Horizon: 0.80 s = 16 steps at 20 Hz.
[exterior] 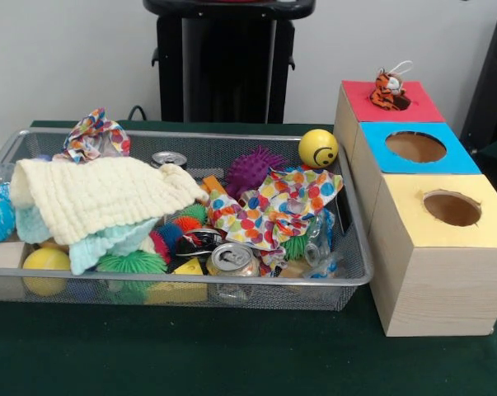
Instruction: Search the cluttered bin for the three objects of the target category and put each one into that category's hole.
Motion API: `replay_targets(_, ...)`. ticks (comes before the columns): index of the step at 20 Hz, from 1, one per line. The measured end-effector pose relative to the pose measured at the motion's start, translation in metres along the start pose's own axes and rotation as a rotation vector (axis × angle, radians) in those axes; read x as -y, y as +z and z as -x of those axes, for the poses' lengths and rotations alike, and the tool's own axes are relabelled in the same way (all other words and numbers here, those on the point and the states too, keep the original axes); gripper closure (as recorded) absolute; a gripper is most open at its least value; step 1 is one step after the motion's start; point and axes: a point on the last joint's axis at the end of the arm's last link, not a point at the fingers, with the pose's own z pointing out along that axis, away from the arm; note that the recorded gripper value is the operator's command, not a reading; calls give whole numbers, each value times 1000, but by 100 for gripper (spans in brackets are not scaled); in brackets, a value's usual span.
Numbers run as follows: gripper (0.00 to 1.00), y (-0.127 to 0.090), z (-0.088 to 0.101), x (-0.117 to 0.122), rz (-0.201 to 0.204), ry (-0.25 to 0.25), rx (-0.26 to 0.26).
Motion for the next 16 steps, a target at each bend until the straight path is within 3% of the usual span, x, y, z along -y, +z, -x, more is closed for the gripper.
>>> replay_targets(9, 0, 17, -67, -8, -7, -96, 22)
replay_targets(12, 0, 26, -92, -11, 2, -131, 41)
replay_targets(13, 0, 35, -109, -11, 9, -150, 53)
replay_targets(16, 0, 47, -128, -10, 9, -165, 62)
